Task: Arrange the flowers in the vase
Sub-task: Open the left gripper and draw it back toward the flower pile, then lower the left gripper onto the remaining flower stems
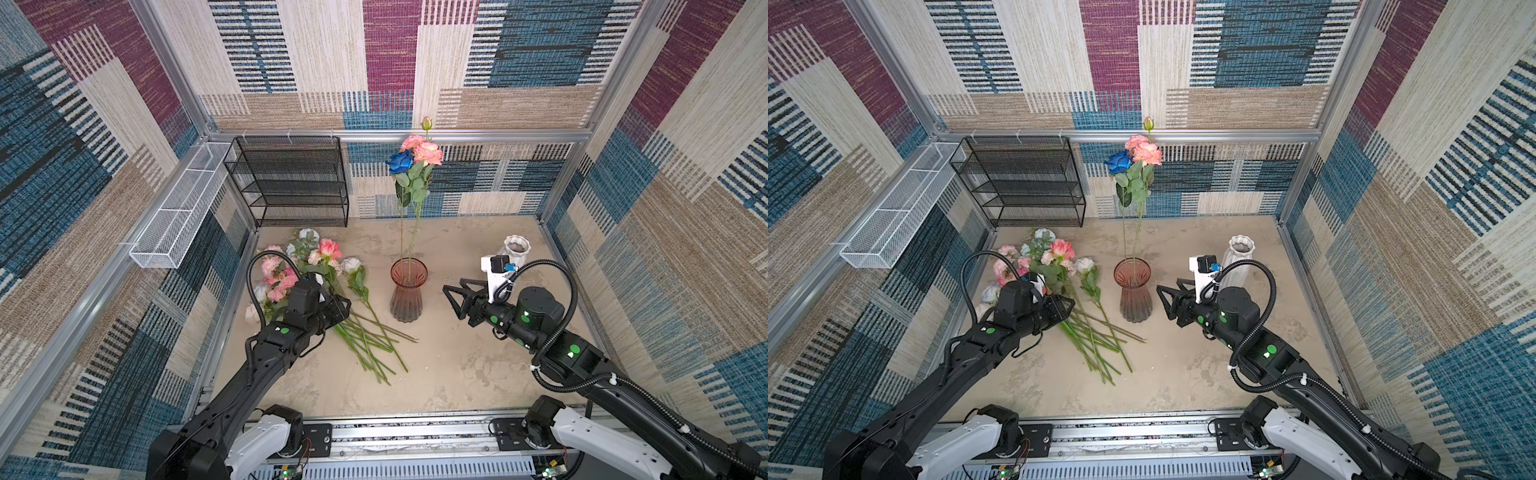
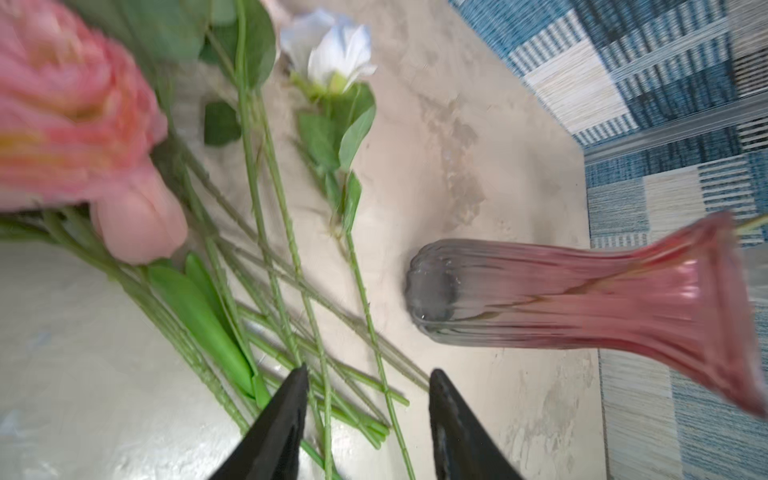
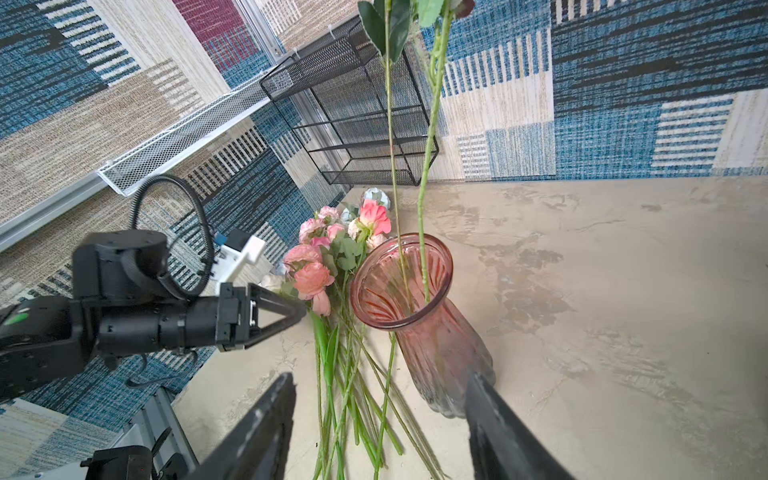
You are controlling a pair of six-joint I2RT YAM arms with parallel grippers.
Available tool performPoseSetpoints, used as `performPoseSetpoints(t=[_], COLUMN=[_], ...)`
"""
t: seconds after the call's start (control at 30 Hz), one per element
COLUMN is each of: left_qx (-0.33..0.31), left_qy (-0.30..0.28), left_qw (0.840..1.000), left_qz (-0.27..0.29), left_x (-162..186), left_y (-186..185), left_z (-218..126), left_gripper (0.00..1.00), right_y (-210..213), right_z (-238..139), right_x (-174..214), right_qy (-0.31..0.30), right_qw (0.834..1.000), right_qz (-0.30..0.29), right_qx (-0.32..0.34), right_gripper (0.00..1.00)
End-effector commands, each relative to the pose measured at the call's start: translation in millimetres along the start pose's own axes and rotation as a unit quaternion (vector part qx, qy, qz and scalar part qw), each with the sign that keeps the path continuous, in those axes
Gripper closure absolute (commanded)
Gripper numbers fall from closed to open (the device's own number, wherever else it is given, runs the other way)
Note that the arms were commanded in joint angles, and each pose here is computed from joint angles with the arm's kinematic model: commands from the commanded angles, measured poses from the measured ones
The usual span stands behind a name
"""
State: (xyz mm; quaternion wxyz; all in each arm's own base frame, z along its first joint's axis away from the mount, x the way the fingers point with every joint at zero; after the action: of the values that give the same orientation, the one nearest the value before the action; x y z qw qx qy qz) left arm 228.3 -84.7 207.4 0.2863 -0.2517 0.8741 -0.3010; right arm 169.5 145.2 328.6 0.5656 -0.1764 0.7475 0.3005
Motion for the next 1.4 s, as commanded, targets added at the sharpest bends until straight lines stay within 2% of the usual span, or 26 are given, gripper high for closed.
performPoseSetpoints(t=[0.0,0.27,0.37,0.57,0.67,0.8,0.87,1.0,1.17,1.37], left_qx=[0.016,-0.085,-0.092,-0.092,-0.1,-0.085,-0.08,-0.095,-0.107,-0.12], left_qy=[0.014,0.002,-0.005,-0.011,-0.01,-0.01,-0.012,-0.012,-0.014,-0.01], left_qw=[0.999,0.993,0.992,0.991,0.991,0.992,0.993,0.992,0.99,0.989], left_qz=[-0.048,-0.082,-0.091,-0.096,-0.094,-0.094,-0.09,-0.084,-0.087,-0.088], left_x=[2.0,14.6,19.9,22.5,18.8,14.6,13.1,11.7,11.9,11.9], left_y=[5.5,42.7,52.3,61.4,65.4,67.3,66.4,71.4,79.5,84.4], left_z=[11.7,14.8,12.8,14.9,20.5,29.5,32.3,37.4,44.3,52.5], left_gripper=[0.56,0.62,0.68,0.74,0.74,0.63,0.61,0.71,0.75,0.84], right_y=[1.4,-0.3,-0.6,-0.3,-0.3,-0.1,-0.2,-0.2,0.1,0.9], right_z=[0.9,-0.1,0.1,1.7,1.6,0.8,0.9,1.8,3.9,6.3], right_x=[-2.8,2.3,2.4,3.3,2.7,0.6,0.4,0.1,-0.6,-1.6], right_qy=[-0.011,-0.007,-0.008,-0.006,-0.007,-0.008,-0.007,-0.006,-0.004,0.001], right_qw=[1.0,1.0,1.0,1.0,1.0,1.0,1.0,1.0,1.0,1.0], right_qz=[0.004,0.006,0.005,0.006,0.005,0.004,0.004,0.004,0.003,0.002], right_qx=[-0.008,-0.004,-0.003,-0.006,-0.005,-0.003,-0.002,-0.001,-0.002,-0.005], right_gripper=[0.34,0.34,0.35,0.35,0.35,0.35,0.35,0.35,0.35,0.35])
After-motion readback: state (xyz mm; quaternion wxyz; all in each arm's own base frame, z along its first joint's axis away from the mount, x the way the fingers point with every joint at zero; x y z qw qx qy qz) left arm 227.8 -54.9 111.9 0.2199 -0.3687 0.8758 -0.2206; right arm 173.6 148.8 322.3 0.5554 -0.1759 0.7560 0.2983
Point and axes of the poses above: each gripper's point midway between its finger pads, its own z axis out along the fingers, its own y axis along the line the jaws close on, x = y × z, the point moved 10 cm from there along -z, back along the fingers, and after that the axes turned 10 degrees about -z, right-handed, at the moved point
